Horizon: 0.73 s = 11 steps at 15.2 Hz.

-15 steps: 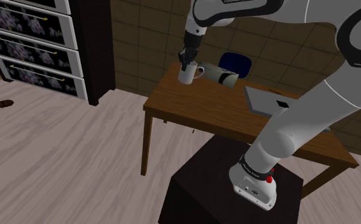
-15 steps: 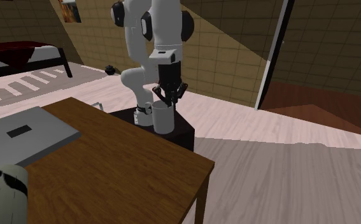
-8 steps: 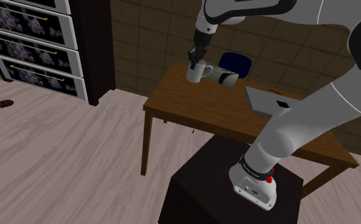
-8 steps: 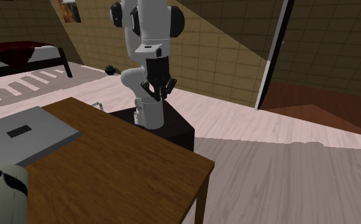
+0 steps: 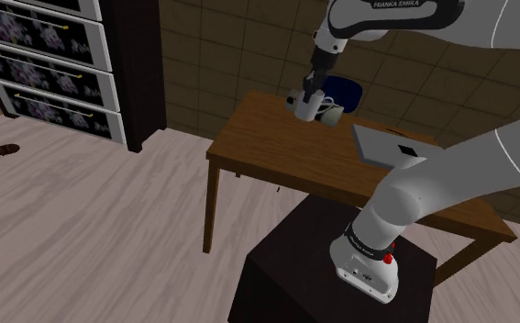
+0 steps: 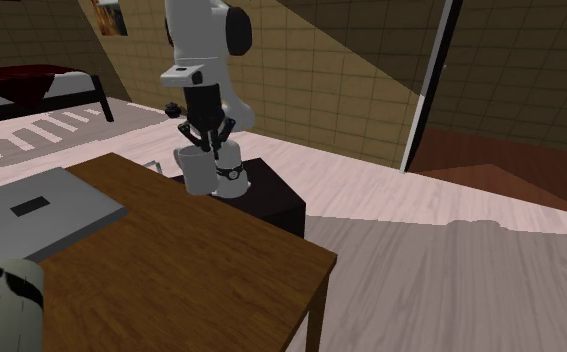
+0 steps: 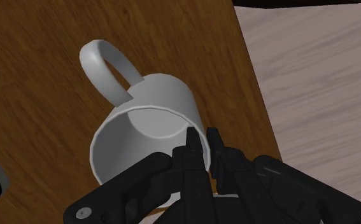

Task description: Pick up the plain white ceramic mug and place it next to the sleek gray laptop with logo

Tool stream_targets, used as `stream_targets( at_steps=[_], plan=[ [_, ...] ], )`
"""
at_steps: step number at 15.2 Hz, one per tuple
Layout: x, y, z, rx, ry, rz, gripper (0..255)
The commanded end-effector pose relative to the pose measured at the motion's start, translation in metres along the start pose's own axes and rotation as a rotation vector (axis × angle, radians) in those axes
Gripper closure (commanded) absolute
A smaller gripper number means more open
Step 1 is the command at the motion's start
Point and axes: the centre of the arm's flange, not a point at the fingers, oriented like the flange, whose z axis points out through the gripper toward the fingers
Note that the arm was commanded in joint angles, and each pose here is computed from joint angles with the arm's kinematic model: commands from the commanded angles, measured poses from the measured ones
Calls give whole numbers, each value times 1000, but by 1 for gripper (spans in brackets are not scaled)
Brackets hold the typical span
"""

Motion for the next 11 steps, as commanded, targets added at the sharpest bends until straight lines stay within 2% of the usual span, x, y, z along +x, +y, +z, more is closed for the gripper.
stream_targets(
  at_steps=[1,11],
  plan=[
    [-17,18,0,0,0,-2,255],
    [-106,115,-6,0,0,-2,255]
  ],
)
